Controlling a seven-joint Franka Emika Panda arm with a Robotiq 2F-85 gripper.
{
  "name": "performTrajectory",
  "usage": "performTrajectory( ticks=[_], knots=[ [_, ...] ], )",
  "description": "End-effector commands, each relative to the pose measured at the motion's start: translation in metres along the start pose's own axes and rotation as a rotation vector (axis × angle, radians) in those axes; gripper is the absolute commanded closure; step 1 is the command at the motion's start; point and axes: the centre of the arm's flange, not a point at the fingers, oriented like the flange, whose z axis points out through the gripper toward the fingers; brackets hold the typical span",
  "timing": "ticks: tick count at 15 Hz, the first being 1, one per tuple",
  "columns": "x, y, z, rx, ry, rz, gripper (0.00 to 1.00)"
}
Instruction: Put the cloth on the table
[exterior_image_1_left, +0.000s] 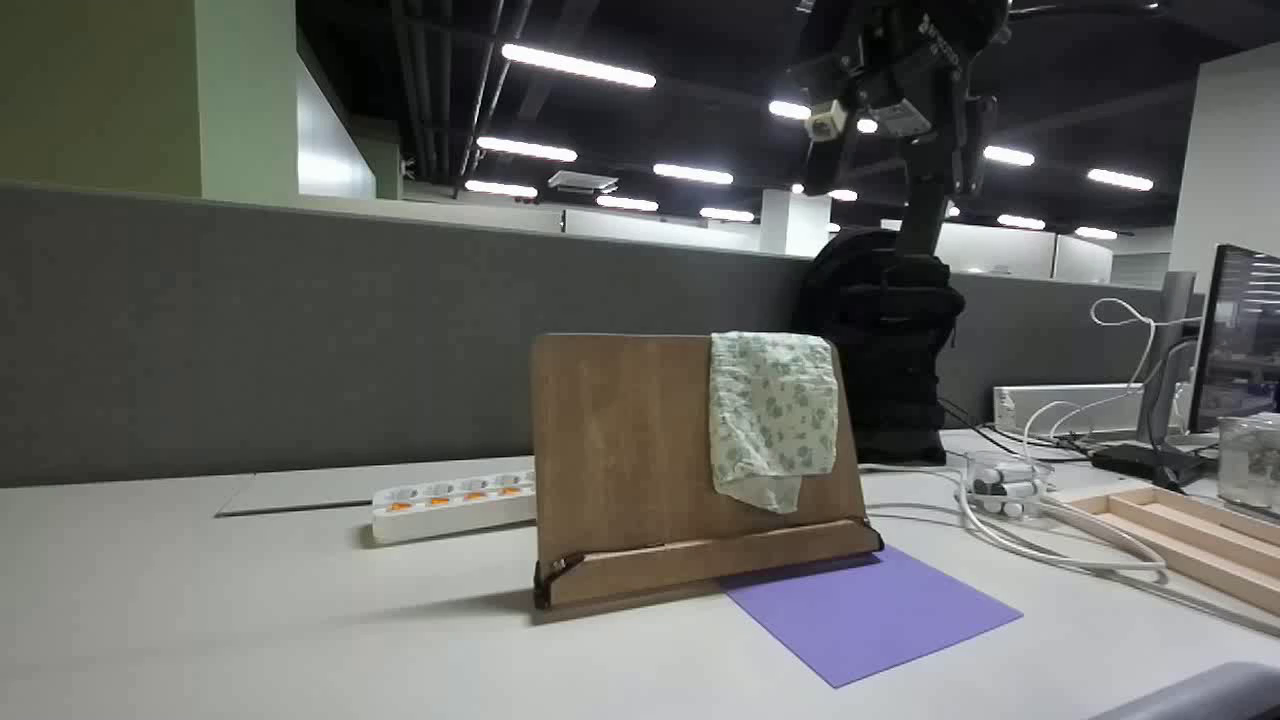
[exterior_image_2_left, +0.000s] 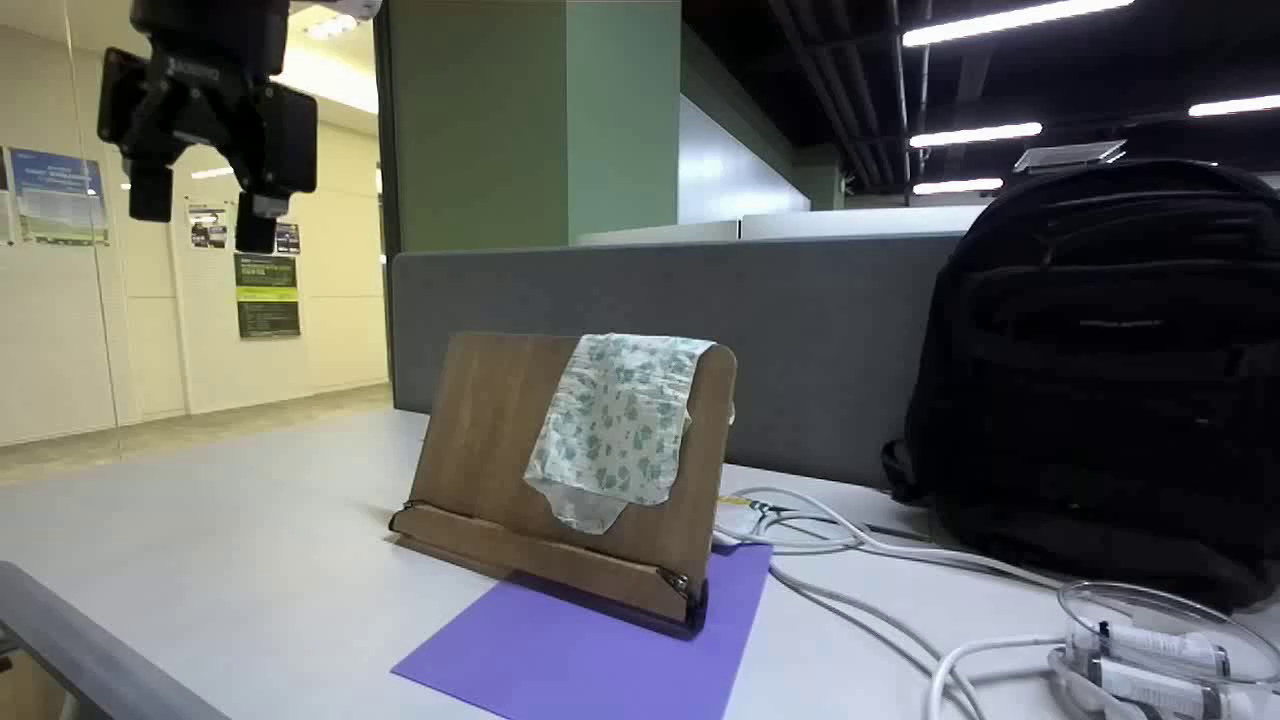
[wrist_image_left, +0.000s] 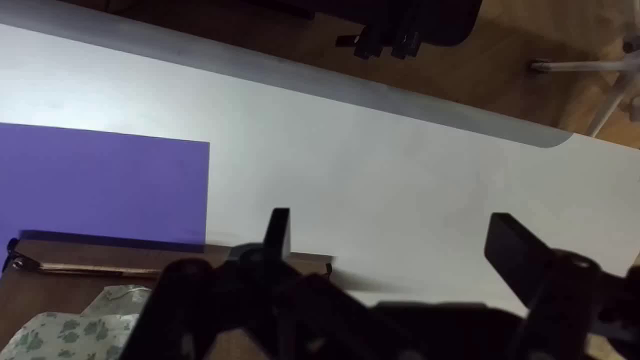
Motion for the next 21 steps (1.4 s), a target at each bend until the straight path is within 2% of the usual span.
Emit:
performTrajectory(
  ticks=[1, 12, 15, 21],
  knots=[
    [-0.001, 0.000, 0.002, 0.001, -0.008, 0.001, 0.00],
    [-0.001, 0.002, 0.008, 0.001, -0.026, 0.005, 0.00],
    [0.003, 0.020, -0.007, -0.061, 0.029, 0.074, 0.00],
    [0.018, 0.086, -0.038, -0.231, 0.103, 0.204, 0.00]
  ],
)
